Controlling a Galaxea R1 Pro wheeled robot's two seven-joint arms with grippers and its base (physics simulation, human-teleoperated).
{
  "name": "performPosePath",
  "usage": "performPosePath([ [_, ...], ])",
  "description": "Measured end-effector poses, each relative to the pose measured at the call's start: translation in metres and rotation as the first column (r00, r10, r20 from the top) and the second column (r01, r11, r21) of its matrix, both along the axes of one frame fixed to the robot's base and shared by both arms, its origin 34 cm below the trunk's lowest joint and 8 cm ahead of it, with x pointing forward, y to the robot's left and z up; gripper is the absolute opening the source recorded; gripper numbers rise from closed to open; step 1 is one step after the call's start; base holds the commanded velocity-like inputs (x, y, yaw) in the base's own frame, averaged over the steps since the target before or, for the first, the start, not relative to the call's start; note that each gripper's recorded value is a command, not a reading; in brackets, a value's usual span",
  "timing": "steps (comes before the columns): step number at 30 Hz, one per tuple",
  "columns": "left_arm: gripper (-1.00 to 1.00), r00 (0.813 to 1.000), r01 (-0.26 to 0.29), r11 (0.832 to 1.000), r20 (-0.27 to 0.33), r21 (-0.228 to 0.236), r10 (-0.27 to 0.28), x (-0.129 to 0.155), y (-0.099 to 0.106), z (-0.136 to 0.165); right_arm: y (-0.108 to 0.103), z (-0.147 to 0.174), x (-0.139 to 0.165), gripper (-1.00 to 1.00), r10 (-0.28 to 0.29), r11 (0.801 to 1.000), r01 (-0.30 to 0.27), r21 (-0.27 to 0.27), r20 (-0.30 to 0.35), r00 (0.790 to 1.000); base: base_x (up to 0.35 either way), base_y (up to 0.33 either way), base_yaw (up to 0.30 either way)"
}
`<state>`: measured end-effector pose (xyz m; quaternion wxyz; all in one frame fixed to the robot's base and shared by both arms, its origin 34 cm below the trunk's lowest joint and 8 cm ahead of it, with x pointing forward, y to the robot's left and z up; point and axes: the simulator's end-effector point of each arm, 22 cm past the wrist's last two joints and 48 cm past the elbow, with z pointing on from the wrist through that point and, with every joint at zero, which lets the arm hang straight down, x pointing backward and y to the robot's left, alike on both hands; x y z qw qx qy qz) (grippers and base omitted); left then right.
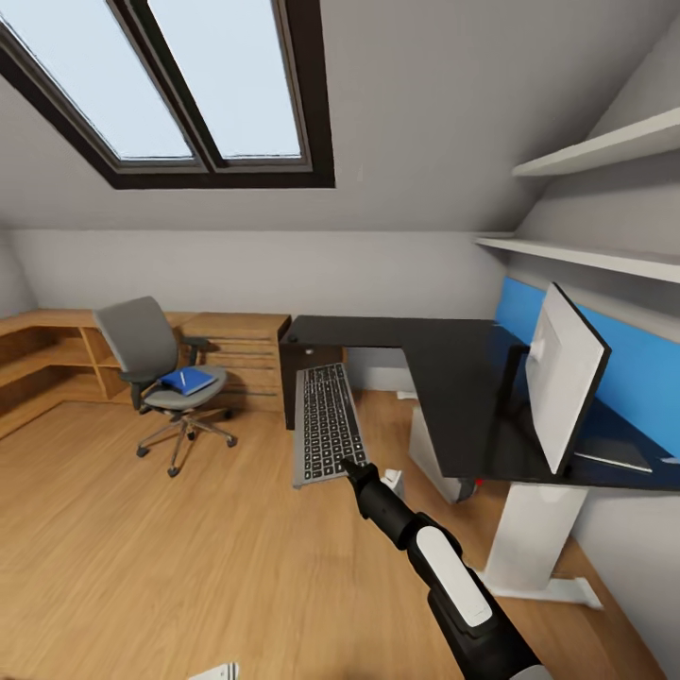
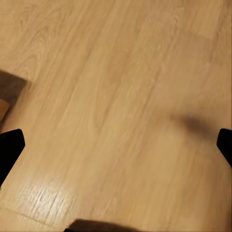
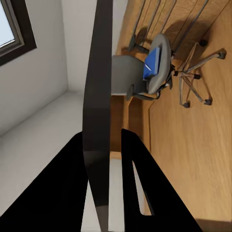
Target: In the bedroom, organize the workspace by keeping the computer under the desk, ensuring the monitor is on the desk, placing the keyboard on the desk next to the monitor, placing the mouse on the desk next to the keyboard, moving the folder from the swivel chair onto the desk next to the mouse, stacking the notebook on top of the folder with the pen on top of the notebook, and positioning the swivel chair next to the desk.
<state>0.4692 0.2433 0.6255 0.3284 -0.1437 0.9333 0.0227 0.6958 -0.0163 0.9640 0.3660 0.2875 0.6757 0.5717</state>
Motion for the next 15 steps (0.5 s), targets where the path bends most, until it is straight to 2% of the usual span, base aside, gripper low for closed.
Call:
performPosePath([
  [15,1.00,1.000,0.000,1.000,0.003,-0.001,0.000,-0.001,-0.001,0.022,-0.001,0.022,-0.001,-1.00,-0.002,1.000,0.002,-0.002,0.002,1.000,0.330,0.000,0.022],
])
